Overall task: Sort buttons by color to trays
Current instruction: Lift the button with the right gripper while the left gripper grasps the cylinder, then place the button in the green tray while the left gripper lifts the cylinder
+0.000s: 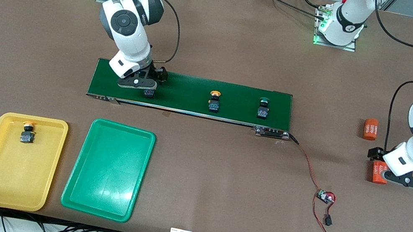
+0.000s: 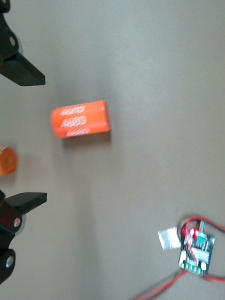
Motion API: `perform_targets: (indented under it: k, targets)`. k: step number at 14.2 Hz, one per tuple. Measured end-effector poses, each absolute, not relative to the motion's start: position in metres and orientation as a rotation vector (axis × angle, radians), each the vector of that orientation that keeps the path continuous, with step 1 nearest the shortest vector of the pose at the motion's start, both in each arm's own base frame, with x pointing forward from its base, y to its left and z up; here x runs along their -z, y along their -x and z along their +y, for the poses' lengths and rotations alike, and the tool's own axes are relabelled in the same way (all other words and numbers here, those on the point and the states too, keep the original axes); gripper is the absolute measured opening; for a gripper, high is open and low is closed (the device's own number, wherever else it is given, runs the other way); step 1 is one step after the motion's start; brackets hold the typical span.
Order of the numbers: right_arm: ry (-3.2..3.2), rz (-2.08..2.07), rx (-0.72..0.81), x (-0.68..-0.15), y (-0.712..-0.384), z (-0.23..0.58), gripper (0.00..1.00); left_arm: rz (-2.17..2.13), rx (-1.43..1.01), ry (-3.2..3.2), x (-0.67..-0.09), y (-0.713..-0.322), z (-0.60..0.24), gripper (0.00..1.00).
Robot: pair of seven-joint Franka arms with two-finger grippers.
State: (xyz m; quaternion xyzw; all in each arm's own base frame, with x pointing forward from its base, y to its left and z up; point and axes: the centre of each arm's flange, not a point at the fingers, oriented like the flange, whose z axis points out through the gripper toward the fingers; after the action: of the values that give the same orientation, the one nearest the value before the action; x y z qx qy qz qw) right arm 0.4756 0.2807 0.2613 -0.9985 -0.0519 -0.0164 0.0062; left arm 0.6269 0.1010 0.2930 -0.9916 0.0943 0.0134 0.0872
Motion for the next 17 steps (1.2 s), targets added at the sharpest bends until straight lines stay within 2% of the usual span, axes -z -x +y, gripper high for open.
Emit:
perform_targets:
  k: [3,7,9,10,13,17]
  targets:
    - [3.116,-0.137,0.072,-0.257,-0.483,0.273,1.0,0.363,0.025,2.944,-0.276,-0.638,0.127,1.0]
    - [3.121,-0.157,0.08,-0.247,-0.485,0.268,0.92,0.367,0.01,2.995,-0.245,-0.65,0.157,1.0]
    - [3.128,-0.174,0.079,-0.242,-0.486,0.267,0.75,0.348,-0.008,3.064,-0.222,-0.649,0.158,1.0]
    - [3.131,-0.181,0.078,-0.24,-0.486,0.266,0.74,0.342,-0.02,3.086,-0.213,-0.648,0.157,1.0]
    - [3.138,-0.153,0.094,-0.242,-0.495,0.255,0.42,0.349,-0.058,3.101,-0.192,-0.643,0.161,1.0]
    - [3.152,-0.075,0.154,-0.286,-0.539,0.238,0.42,0.321,-0.033,3.084,-0.186,-0.642,0.178,1.0]
